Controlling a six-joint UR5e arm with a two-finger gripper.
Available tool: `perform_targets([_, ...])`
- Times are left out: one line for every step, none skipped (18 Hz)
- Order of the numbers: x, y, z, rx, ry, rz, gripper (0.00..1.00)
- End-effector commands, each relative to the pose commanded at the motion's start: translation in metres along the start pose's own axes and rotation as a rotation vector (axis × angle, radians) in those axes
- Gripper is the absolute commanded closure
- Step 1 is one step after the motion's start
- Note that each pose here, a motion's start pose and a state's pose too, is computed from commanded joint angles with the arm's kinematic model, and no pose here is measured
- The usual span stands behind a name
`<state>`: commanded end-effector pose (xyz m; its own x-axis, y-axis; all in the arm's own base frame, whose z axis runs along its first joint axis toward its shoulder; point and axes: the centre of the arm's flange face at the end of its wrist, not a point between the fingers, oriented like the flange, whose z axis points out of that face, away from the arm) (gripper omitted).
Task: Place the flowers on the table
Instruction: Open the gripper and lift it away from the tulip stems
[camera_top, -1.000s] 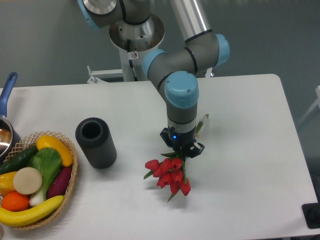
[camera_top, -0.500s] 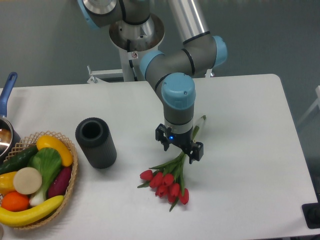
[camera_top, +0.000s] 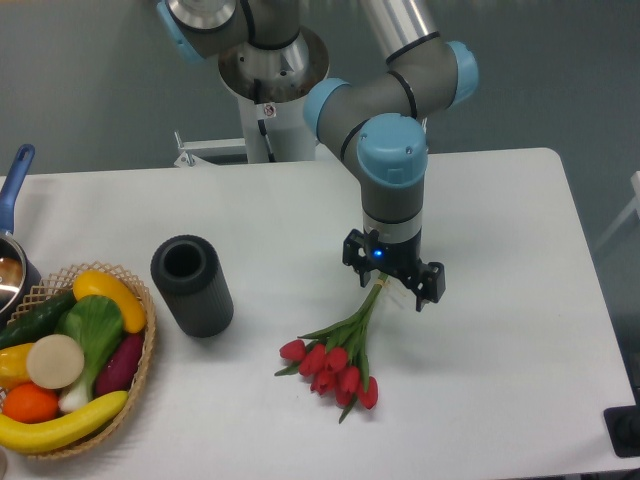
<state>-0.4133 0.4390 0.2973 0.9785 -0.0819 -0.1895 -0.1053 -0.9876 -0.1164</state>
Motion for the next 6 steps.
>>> perform_targets([0.0005, -0.0006, -0.001, 0.0, -0.002, 0.002, 0.0])
perform_targets([0.0014, 0.0001, 0.0002, -0.003, 0.0, 0.005, 0.0])
perform_targets([0.0033, 0.0013, 0.0026, -0.007, 0.005, 0.006, 0.0])
perform_targets([0.0034, 0.0024, 0.0032, -0.016, 0.002, 0.008, 0.0])
perform_targets([0.0033, 0.0031, 0.0031, -0.029, -0.005, 0.009, 0.0])
perform_targets([0.0039, 0.0035, 0.0027, -0.037, -0.01, 0.011, 0.0])
